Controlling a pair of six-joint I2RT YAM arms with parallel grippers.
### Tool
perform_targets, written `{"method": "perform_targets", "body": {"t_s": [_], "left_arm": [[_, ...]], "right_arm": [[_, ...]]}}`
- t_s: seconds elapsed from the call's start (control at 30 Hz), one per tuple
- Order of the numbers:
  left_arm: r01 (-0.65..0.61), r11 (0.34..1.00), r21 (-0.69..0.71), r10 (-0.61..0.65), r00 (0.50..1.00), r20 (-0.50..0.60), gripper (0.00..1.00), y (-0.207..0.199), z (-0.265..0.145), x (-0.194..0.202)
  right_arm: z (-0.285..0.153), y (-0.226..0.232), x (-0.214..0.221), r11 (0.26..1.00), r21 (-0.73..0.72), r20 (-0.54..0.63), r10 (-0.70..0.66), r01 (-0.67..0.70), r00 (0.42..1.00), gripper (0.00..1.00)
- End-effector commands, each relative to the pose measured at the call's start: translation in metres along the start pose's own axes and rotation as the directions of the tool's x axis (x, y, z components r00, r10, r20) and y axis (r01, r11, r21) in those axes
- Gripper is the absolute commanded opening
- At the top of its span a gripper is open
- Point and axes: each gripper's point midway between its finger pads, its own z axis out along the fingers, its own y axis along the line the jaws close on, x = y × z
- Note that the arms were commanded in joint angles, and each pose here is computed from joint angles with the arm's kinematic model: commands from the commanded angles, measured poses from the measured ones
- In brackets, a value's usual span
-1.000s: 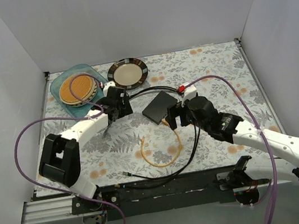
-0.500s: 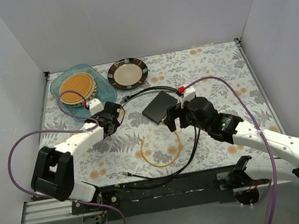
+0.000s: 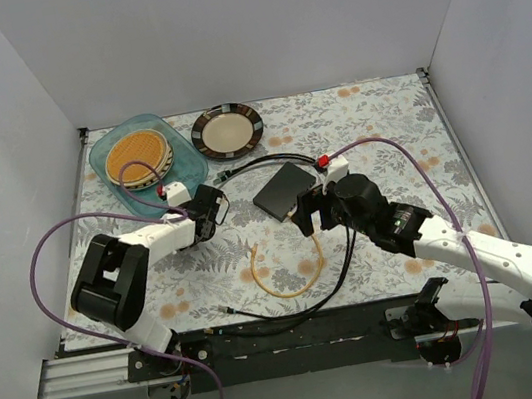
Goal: Insert the plug into the switch port
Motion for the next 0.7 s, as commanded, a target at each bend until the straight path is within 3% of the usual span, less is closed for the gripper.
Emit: {"method": "perform_targets", "body": {"t_s": [0.0,0.1,0.33,0.5,0.67], "left_arm": [[-0.015,1.000,0.027,0.015,1.000,0.005,0.42,-0.007,0.003,-0.001],[-0.054,0.996,0.073,0.057,0.997,-0.044,0.40,-0.014,0.001,0.008],[-0.093,0.962,0.258,0.132,0.982,-0.136,0.25,-0.038,-0.015,0.025],[-0.132,0.905,0.404,0.233,0.949,-0.213,0.00,-0.053,-0.028,0.049],[-0.107,0.842,0.529,0.257,0.941,-0.218,0.00,-0.066,-0.059,0.052]], "right_arm": [[-0.005,0.003,-0.015,1.000,-0.009,0.053,0.015,-0.014,0.998,0.98],[-0.007,0.001,-0.017,1.000,0.003,0.054,0.010,-0.010,0.998,0.98],[-0.013,0.000,-0.025,1.000,0.013,0.067,-0.001,0.000,0.998,0.98],[-0.017,-0.003,-0.026,1.000,0.023,0.077,-0.006,0.004,0.997,0.98],[-0.017,-0.002,-0.030,1.000,0.024,0.077,-0.020,0.018,0.997,0.97]]}}
